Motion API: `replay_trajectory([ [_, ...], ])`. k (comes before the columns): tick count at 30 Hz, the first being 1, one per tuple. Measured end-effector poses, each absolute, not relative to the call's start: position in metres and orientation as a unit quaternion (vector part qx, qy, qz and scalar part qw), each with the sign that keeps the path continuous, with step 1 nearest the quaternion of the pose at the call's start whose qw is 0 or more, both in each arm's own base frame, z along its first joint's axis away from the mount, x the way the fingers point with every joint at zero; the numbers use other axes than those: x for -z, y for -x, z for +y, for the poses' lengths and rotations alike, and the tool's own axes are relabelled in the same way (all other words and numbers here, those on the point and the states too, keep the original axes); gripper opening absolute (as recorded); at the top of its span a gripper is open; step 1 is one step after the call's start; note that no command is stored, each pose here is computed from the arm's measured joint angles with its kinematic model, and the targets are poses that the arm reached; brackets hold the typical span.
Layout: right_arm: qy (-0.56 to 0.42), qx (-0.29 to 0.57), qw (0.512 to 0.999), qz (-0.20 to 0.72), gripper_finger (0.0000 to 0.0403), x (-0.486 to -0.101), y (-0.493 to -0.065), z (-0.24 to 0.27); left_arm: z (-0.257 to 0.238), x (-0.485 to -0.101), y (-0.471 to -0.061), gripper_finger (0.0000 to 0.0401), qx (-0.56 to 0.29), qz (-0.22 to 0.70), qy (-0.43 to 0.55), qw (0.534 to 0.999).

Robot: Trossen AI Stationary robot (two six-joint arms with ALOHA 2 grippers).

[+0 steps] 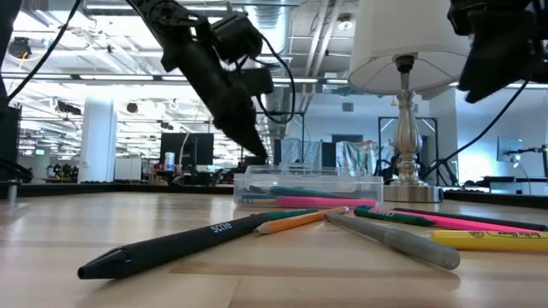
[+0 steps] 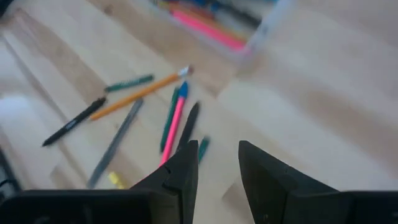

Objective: Pick & place school supplies into a supply box
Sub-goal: Put the green crayon into the transparent supply box

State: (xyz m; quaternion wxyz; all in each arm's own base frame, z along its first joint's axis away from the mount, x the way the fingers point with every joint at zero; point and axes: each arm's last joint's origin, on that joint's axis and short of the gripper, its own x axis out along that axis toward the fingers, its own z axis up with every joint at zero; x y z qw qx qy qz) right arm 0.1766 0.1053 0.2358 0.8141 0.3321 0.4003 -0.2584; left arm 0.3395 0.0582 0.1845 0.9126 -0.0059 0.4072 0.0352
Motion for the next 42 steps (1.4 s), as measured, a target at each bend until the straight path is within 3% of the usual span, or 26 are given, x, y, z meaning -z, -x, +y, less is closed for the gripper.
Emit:
replay_trajectory([
  [6,-0.388,0.263,0.770,0.433,0.0108,-0.219,-0.191,0.118,0.040,-0.207,-0.330,0.0078,0.005,0.394,0.021,0.919],
  [19,-0.400,0.280,0.713,0.503,0.0108,-0.158,-0.232,0.132,0.032,-0.247,-0.310,0.0077,-0.032,0.354,-0.017,0.935],
  [42,-0.416,0.297,0.677,0.530,0.0102,-0.124,-0.247,0.138,0.033,-0.248,-0.306,0.0077,-0.042,0.369,-0.032,0.928],
])
